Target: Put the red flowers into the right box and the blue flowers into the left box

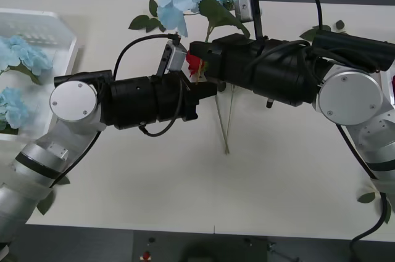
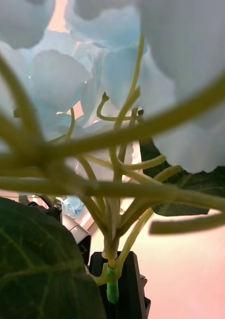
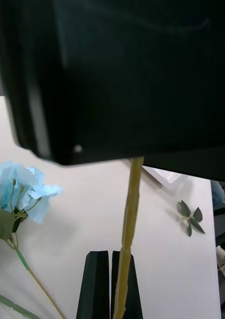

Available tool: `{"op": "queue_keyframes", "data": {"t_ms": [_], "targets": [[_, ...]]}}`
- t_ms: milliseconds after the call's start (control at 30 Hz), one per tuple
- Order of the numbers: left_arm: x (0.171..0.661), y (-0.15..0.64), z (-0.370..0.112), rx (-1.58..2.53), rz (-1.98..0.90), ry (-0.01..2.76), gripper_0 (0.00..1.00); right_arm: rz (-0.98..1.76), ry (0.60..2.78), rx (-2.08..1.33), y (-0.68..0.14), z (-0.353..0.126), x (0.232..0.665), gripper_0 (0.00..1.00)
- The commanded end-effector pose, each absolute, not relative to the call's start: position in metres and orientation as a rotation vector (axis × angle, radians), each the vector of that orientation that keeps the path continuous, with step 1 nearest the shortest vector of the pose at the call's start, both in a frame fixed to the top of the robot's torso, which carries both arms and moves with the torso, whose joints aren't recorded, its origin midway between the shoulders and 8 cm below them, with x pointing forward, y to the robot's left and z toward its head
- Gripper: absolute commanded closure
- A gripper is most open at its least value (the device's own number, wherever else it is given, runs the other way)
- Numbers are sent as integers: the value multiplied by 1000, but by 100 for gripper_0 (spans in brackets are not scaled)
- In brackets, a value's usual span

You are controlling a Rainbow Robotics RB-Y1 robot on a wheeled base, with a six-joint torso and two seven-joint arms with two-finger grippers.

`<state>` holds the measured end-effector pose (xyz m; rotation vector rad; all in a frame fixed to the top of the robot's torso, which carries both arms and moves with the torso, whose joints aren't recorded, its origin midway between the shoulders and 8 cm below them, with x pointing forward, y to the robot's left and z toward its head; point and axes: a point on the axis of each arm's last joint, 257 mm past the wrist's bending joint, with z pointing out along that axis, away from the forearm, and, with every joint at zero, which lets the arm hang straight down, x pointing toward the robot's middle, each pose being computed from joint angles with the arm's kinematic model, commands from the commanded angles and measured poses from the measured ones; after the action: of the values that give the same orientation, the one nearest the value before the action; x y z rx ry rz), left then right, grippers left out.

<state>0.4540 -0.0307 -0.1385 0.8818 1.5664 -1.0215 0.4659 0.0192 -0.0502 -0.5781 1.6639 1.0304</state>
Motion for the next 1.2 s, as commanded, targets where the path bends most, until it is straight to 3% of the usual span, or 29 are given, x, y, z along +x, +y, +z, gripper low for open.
{"op": "queue_keyframes", "data": {"t_ms": [33,67,100,133,167,200,300,367,667,933,1200], "targets": [[463,-32,-113,927,-949,1481,100,1014,1601,-612,23,-29,463,100],[464,-31,-114,925,-947,1482,100,1014,1602,-614,23,-29,463,85],[464,-31,-114,925,-948,1481,100,1008,1603,-615,22,-29,464,60],[464,-30,-113,924,-948,1481,100,1003,1606,-616,20,-29,465,41],[464,-29,-113,922,-949,1481,100,1003,1611,-616,19,-30,465,33],[464,-27,-113,922,-950,1484,100,1005,1626,-617,18,-33,465,19],[465,-18,-114,915,-954,1496,100,1028,1656,-597,13,-38,469,4],[466,-10,-116,908,-955,1506,100,1039,1669,-589,10,-40,471,0],[462,82,-125,856,-951,1618,100,1084,1757,-570,-14,-52,468,0],[437,221,-128,979,-766,1850,100,1146,2105,-427,-61,-90,452,0],[415,351,-136,950,-576,2143,100,941,2351,-308,-84,-121,447,0]]}}
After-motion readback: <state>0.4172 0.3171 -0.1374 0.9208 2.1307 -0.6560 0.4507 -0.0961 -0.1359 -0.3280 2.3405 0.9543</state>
